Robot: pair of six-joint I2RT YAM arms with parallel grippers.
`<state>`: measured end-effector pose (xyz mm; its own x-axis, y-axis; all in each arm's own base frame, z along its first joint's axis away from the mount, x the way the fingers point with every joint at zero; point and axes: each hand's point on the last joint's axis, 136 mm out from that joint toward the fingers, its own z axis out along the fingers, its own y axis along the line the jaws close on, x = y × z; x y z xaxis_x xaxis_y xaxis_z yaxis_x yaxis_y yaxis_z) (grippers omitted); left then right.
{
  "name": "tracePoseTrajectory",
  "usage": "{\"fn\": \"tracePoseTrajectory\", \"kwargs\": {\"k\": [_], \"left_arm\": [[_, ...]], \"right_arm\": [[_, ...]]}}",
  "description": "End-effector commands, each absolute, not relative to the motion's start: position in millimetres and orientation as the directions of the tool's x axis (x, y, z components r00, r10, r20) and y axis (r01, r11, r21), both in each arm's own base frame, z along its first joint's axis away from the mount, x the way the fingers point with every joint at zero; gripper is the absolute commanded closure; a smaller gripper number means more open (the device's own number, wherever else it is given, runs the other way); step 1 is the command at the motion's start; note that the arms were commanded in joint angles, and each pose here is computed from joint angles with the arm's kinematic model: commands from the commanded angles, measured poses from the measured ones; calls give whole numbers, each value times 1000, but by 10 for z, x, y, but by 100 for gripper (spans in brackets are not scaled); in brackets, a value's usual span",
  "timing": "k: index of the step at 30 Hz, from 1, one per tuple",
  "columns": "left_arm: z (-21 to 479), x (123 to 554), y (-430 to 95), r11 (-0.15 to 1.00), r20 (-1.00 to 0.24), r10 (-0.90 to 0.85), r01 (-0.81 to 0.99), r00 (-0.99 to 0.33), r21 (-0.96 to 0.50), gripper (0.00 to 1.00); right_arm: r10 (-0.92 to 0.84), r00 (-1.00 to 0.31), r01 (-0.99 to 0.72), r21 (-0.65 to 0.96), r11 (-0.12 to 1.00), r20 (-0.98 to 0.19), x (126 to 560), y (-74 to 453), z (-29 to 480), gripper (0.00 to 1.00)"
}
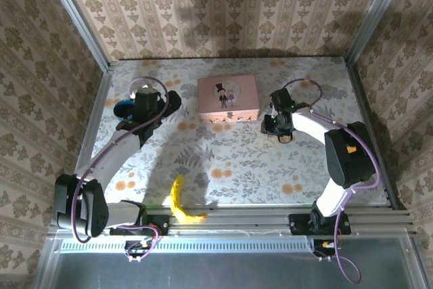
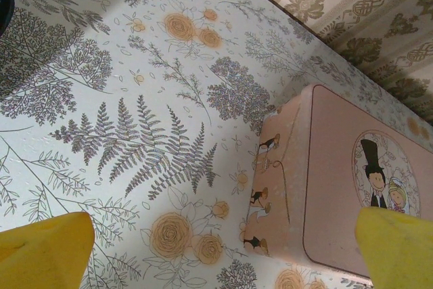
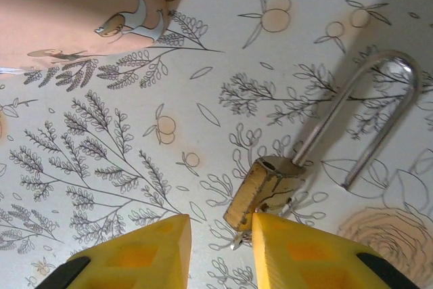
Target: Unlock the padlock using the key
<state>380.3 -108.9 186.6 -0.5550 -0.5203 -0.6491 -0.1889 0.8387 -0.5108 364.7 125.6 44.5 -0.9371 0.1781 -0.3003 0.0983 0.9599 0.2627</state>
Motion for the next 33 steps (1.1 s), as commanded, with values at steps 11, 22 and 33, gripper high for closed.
{"fn": "tracePoseTrajectory", "kwargs": {"k": [11,22,33], "left_arm": [[1847,3745,-925,854,-667,-508,-218,-546,-472,0],[1847,3297,-116,900,-831,-395,-346,-392,-265,0],[1749,3186,85,961,-961,-134,-269,-240,-66,0]], "right_arm": [[119,-939,65,172,983,-323,3705,1241,579,68],[183,-817,143,115,983,-547,3606,556,1054,49],[150,-585,241,6,971,-797,3898,31,1579,0]]}}
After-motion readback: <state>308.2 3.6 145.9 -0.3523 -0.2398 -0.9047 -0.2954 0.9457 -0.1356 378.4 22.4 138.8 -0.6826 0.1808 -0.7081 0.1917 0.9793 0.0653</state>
